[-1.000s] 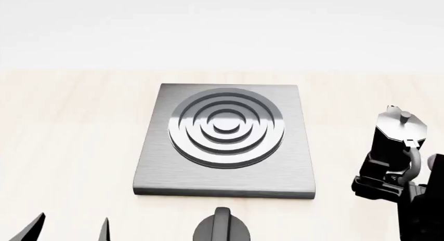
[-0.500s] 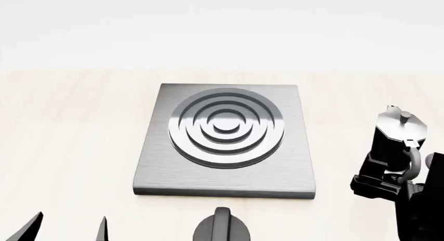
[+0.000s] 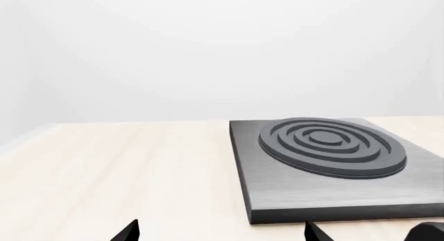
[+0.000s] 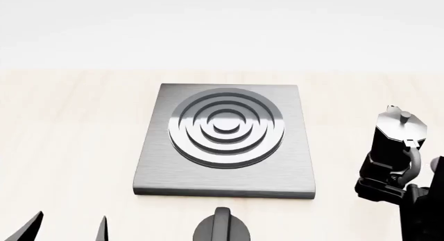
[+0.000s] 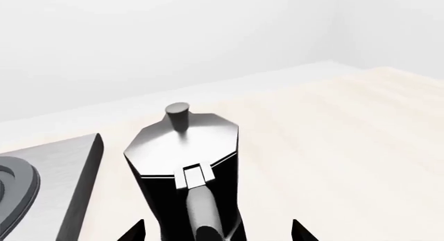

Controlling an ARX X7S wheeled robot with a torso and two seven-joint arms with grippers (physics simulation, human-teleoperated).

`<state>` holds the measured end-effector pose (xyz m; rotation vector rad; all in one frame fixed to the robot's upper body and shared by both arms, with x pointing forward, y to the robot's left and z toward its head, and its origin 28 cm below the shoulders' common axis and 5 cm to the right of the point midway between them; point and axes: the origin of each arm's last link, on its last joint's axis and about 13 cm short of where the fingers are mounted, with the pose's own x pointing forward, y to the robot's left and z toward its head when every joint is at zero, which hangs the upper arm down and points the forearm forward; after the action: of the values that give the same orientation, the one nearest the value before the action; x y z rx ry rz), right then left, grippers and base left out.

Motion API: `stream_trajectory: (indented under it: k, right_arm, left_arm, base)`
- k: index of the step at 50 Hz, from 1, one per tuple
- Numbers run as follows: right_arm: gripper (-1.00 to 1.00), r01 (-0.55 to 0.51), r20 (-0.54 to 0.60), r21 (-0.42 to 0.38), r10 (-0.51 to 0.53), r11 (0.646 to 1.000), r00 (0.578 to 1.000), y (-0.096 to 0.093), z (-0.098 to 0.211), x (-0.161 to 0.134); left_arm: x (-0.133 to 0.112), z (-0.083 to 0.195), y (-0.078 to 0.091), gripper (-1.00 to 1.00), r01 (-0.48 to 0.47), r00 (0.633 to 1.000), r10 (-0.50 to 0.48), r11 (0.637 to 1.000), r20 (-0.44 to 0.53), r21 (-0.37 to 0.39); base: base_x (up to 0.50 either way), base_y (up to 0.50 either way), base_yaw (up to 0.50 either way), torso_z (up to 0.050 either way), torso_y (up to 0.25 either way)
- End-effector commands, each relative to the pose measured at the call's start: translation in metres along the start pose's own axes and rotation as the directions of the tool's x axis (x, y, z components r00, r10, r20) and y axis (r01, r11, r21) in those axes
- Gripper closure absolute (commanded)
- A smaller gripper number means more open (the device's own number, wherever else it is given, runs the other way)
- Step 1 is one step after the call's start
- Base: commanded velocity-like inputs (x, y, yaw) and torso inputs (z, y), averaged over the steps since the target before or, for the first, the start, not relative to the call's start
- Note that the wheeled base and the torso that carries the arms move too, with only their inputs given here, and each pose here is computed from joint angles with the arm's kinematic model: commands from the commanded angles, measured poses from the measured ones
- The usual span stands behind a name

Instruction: Put the moka pot on the stove.

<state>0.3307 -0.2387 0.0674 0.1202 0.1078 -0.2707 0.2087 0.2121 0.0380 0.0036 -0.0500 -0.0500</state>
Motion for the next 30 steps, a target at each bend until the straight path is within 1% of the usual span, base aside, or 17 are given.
stream_trajectory:
  k: [1, 11, 20, 21, 30]
  right_arm:
    - [-1.0, -0.002, 0.008, -0.022, 0.002, 1.0, 1.0, -0.0026, 0.0015, -0.0037]
    - [-1.0, -0.014, 0.006, -0.022, 0.014, 1.0, 1.0, 0.0004, 0.0013, -0.0011]
    - [-1.0, -0.021, 0.003, -0.023, 0.021, 1.0, 1.0, -0.0009, -0.0026, -0.0003]
    - [1.0, -0.022, 0.002, -0.024, 0.022, 0.999, 1.0, -0.0009, -0.0023, -0.0002]
    - [1.0, -0.02, -0.006, -0.028, 0.02, 0.999, 1.0, -0.0011, -0.0042, -0.001]
  left_arm:
    - [-0.001, 0.0018, -0.0005, -1.0, 0.007, 1.0, -0.007, 1.0, 0.009, -0.005]
    - [0.0, 0.0015, -0.0005, -1.0, 0.007, 1.0, -0.007, 1.0, 0.009, -0.004]
    - [-0.0011, 0.0011, -0.0004, -1.0, 0.008, 1.0, -0.008, 1.0, 0.007, -0.004]
    - [-0.0013, 0.0011, -0.0004, -1.0, 0.008, 1.0, -0.008, 1.0, 0.007, -0.004]
    - [-0.0013, 0.0008, -0.0003, -1.0, 0.008, 1.0, -0.008, 1.0, 0.007, -0.004]
  base:
    - [0.0, 0.0, 0.0, 0.0, 0.0]
    - [0.0, 0.0, 0.0, 0.0, 0.0]
    - [0.0, 0.0, 0.0, 0.0, 0.0]
    - [0.0, 0.0, 0.0, 0.0, 0.0]
    - [0.0, 0.0, 0.0, 0.0, 0.0]
